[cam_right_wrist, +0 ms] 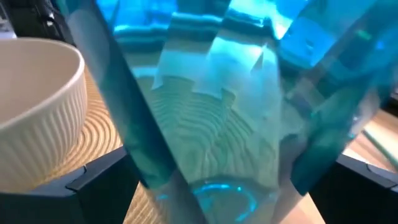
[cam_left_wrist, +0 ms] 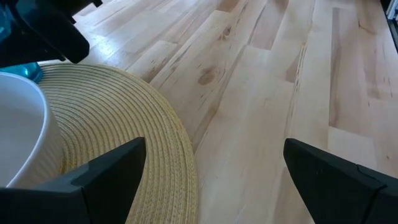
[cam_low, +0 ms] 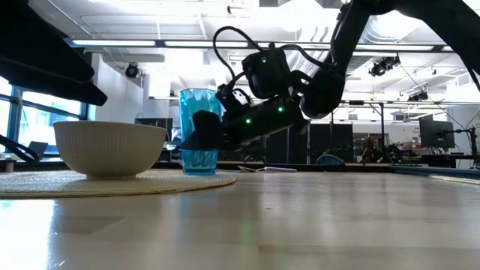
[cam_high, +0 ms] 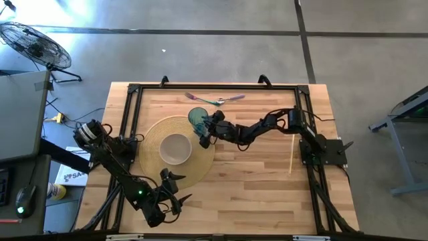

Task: Pick & Place Utensil
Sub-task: Put the blue cup on the brown mat to the top right of the white bowl, then put the yellow straw into the blue cup

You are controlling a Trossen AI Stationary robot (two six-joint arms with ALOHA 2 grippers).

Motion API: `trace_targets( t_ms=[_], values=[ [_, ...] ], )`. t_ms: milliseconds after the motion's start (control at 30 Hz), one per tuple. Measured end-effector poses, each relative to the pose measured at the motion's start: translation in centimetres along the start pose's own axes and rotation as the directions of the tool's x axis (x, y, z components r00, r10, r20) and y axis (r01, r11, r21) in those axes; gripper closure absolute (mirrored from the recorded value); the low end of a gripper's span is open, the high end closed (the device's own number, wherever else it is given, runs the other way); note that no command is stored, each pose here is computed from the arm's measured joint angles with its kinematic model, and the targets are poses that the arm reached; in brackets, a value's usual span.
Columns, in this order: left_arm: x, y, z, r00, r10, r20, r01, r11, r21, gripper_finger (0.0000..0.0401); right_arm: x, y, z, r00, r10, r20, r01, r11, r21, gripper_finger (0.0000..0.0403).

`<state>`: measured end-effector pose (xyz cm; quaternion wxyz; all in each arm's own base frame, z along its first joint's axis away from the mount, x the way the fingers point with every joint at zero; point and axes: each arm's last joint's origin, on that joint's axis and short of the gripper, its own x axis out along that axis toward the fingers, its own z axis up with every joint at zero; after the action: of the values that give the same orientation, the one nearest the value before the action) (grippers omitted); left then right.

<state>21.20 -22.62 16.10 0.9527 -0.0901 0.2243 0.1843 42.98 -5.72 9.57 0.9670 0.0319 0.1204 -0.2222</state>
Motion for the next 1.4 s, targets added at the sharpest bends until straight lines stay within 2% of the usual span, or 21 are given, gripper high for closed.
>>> trace_targets(
  t_ms=[233, 400, 533, 800, 1033, 1133, 1233, 1333, 1400],
  values=[
    [0.0, 0.0, 0.0, 1.000, 0.000, -0.001, 0.000, 1.000, -0.011, 0.0027, -0.3, -0.1, 0.0, 0.997, -0.005, -0.078, 0.006, 1.000, 0.013, 0.0003],
    [0.0, 0.0, 0.0, 1.000, 0.001, 0.000, -0.001, 1.000, -0.018, 0.0027, -0.4, 0.1, 0.2, 0.996, 0.043, -0.079, -0.036, 0.996, 0.087, 0.0005],
    [0.0, 0.0, 0.0, 1.000, 0.001, 0.000, -0.001, 1.000, -0.025, 0.0027, -0.4, 0.1, -0.2, 0.993, 0.044, -0.113, -0.030, 0.993, 0.118, 0.0003],
    [0.0, 0.0, 0.0, 1.000, 0.001, 0.000, -0.001, 1.000, -0.029, 0.0027, -1.1, 0.0, -0.1, 0.976, -0.008, -0.216, 0.026, 0.996, 0.081, 0.0006],
    [0.0, 0.0, 0.0, 1.000, 0.001, 0.001, -0.001, 1.000, -0.031, 0.0027, -3.0, 0.9, 1.6, 0.953, -0.017, -0.301, 0.031, 0.999, 0.041, 0.0006],
    [0.0, 0.0, 0.0, 1.000, 0.001, 0.001, -0.001, 1.000, -0.031, 0.0027, -4.5, 1.3, 2.5, 0.923, -0.041, -0.381, 0.054, 0.998, 0.023, 0.0006],
    [0.0, 0.0, 0.0, 1.000, -0.001, -0.002, 0.001, 1.000, -0.031, 0.0027, -6.8, 1.6, 3.2, 0.869, -0.085, -0.488, 0.087, 0.996, -0.019, 0.0007],
    [0.0, -0.1, -0.1, 0.999, -0.019, -0.033, 0.018, 0.999, -0.031, 0.0027, -9.7, 2.0, 4.0, 0.789, -0.129, -0.601, 0.131, 0.991, -0.041, 0.0006],
    [0.0, -0.1, -0.1, 0.999, -0.026, -0.045, 0.024, 0.999, -0.028, 0.0027, -11.8, 2.0, 4.3, 0.716, -0.157, -0.680, 0.178, 0.983, -0.040, 0.0008]
  ],
)
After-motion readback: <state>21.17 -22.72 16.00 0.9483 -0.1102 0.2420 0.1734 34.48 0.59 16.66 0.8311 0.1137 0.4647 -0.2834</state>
